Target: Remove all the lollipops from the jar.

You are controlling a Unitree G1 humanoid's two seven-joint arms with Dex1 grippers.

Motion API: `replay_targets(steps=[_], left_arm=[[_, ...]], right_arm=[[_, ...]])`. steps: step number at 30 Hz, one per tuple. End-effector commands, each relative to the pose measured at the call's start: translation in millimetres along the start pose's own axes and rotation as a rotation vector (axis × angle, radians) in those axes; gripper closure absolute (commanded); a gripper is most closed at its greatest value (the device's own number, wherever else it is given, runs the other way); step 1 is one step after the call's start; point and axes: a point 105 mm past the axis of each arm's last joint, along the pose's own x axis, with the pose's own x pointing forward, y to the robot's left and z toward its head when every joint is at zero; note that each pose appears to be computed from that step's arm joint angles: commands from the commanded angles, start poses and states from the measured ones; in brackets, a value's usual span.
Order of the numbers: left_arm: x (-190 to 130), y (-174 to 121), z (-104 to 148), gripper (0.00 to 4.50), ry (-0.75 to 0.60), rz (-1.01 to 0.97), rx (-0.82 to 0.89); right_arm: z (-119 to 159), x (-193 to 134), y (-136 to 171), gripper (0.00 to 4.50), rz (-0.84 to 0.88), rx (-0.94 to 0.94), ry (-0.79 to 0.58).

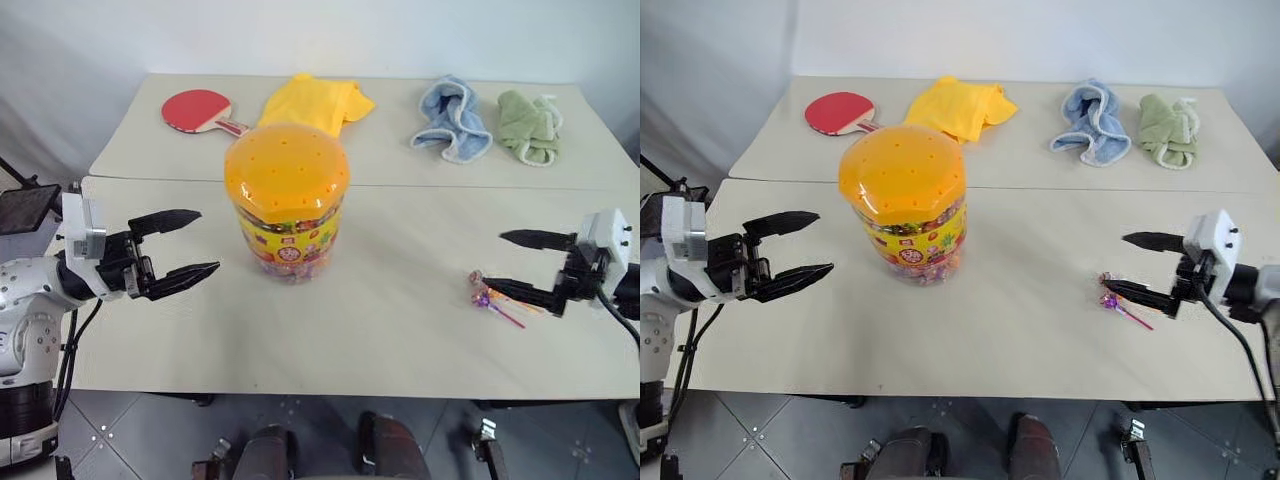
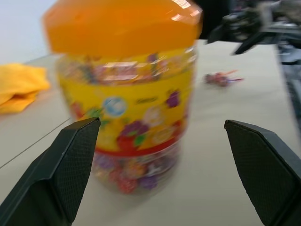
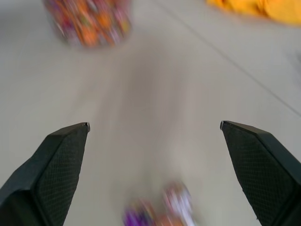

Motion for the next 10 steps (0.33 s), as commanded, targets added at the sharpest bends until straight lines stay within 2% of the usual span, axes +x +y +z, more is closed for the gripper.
replay_targets(steps=[1,4,7,10], left_arm=[[-9.2,0.7,-6.9,0.00,0.031,0.068,0.023],[-15.0,-3.7,-35.8,0.00,0.097,0.175,-0.016],[-11.7,-7.4,-57.9,0.00,0.142,0.226,-0.008],[-9.2,-6.2,-67.3,0.00,0.152,0.290,0.039]], right_arm=[[32.8,23.4,17.4,0.03,0.063,-0.081,-0.145],[11.5,62.2,54.8,0.03,0.210,-0.154,-0.177],[-3.4,74.6,59.8,0.03,0.200,-0.180,-0.197],[-17.3,79.1,61.4,0.03,0.169,-0.224,-0.203]])
